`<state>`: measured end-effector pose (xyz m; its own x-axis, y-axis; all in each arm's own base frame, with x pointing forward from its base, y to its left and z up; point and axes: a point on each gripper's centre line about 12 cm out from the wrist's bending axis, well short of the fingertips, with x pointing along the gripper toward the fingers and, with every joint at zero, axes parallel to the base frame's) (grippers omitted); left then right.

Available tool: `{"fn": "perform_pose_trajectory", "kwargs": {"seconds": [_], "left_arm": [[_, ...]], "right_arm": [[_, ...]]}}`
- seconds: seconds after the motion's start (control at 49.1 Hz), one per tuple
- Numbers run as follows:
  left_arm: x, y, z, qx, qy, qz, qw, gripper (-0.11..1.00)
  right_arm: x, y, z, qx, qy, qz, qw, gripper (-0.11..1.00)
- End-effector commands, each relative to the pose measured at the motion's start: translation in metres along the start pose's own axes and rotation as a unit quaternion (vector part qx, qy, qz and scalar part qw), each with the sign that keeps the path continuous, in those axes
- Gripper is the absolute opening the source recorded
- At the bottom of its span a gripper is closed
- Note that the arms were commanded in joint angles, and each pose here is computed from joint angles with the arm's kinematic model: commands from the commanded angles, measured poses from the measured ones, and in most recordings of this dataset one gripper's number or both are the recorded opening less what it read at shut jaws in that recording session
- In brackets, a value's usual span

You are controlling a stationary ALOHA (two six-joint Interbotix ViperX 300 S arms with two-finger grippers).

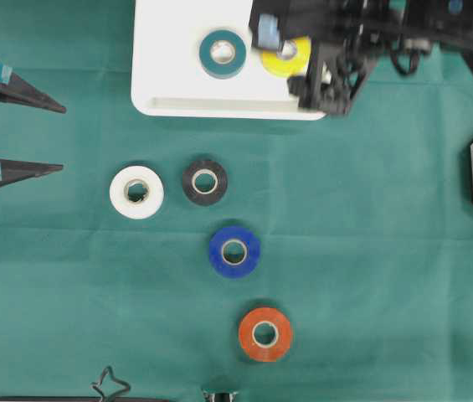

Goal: Pick up the tape from a random location and place it into the white case.

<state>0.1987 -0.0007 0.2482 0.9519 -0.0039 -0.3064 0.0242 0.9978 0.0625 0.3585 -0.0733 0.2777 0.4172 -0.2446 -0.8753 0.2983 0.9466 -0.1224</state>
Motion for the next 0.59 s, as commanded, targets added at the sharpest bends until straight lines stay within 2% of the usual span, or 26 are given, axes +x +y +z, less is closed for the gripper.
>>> {"fn": "perform_pose_trajectory", "kwargs": {"seconds": [0.0, 0.102, 0.265, 0.407, 0.57], "left_arm": [[0.001, 0.0, 0.004, -0.001, -0.006, 0.0, 1.0, 0.95], [0.001, 0.0, 0.005, -0.001, -0.007, 0.0, 1.0, 0.95], [0.001, 0.0, 0.004, -0.001, -0.006, 0.0, 1.0, 0.95], [0.001, 0.0, 0.004, -0.001, -0.005, 0.0, 1.0, 0.95], [0.001, 0.0, 0.004, -0.001, -0.006, 0.0, 1.0, 0.95]], "right_arm": [[-0.015, 0.018, 0.005, -0.013, -0.029, 0.016, 0.9994, 0.9], [-0.017, 0.03, 0.004, -0.022, -0.035, 0.024, 0.9988, 0.9], [-0.019, 0.029, 0.002, -0.024, -0.043, 0.025, 0.9985, 0.9], [-0.029, 0.026, -0.005, -0.024, -0.082, 0.033, 0.9958, 0.9], [-0.046, 0.02, -0.025, -0.017, -0.128, 0.046, 0.9906, 0.89]]}}
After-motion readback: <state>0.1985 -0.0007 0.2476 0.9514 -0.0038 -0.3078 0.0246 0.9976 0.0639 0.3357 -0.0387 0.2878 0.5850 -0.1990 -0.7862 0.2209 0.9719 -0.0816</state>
